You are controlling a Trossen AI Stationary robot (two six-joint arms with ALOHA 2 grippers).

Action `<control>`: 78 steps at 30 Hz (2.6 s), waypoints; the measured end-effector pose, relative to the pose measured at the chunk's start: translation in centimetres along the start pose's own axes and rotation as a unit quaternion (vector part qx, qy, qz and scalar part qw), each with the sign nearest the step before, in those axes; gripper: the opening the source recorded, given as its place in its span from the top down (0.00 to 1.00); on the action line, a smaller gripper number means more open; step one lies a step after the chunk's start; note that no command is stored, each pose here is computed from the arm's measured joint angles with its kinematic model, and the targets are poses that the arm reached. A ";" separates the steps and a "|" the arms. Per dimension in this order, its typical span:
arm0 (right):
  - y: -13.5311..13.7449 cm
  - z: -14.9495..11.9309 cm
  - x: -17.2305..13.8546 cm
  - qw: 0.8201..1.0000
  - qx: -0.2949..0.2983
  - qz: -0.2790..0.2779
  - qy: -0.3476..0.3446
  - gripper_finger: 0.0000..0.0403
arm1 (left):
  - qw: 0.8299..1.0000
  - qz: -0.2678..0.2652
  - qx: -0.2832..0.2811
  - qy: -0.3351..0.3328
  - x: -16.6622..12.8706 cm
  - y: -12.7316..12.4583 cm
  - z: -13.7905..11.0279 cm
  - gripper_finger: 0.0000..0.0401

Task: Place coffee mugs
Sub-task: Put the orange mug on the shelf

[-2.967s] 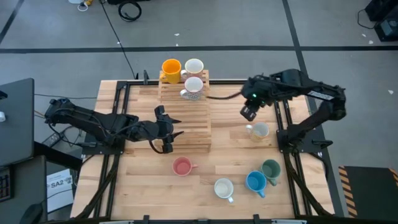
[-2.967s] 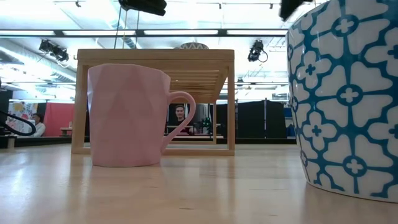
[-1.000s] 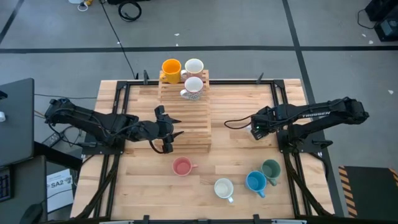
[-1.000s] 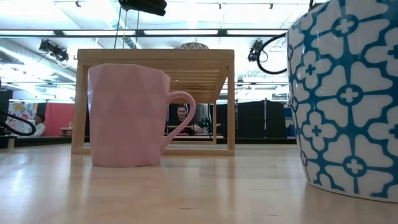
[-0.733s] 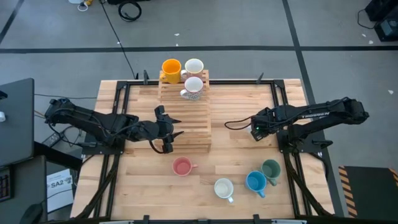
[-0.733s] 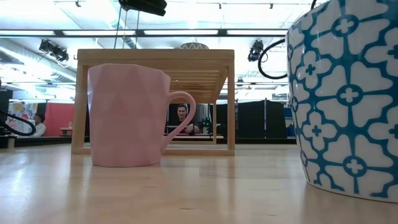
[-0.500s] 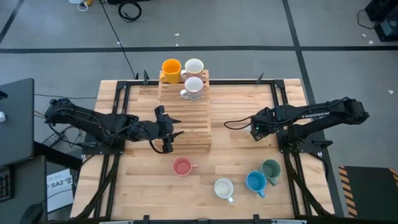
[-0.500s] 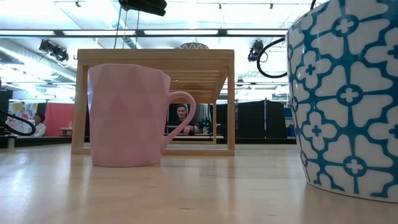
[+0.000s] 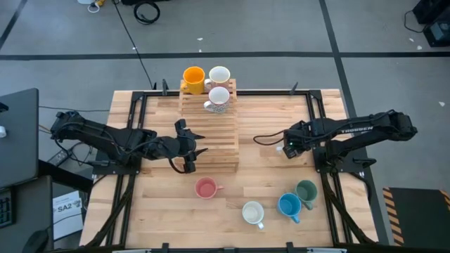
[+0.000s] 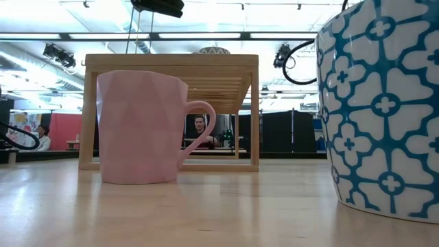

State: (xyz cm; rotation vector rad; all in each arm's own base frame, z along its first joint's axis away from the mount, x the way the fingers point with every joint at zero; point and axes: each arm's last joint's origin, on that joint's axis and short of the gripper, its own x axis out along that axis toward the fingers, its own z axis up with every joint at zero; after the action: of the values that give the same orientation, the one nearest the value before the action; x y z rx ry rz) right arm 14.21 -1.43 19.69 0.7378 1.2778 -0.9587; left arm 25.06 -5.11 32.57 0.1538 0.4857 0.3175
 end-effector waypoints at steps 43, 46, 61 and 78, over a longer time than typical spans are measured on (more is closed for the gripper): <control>7.5 9.5 -14.7 0.933 -0.167 0.233 -0.219 0.91 | 0.987 -0.034 -0.058 -0.143 3.3 0.7 3.0 0.49; 8.7 10.4 -15.2 0.929 -0.180 0.237 -0.221 0.91 | 0.987 -0.030 -0.061 -0.146 3.9 0.7 3.0 0.49; 13.0 13.1 -14.9 0.922 -0.223 0.241 -0.203 0.91 | 0.984 -0.012 -0.074 -0.159 5.1 1.4 3.2 0.49; 13.5 13.4 -14.5 0.923 -0.224 0.239 -0.200 0.91 | 0.989 -0.013 -0.061 -0.130 5.3 1.3 2.6 0.49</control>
State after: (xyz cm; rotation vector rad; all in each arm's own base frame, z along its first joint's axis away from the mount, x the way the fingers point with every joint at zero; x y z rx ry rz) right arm 31.98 -4.81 35.35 0.4281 0.8482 -0.3659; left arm 30.40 -2.34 32.85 0.0673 0.2083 0.2956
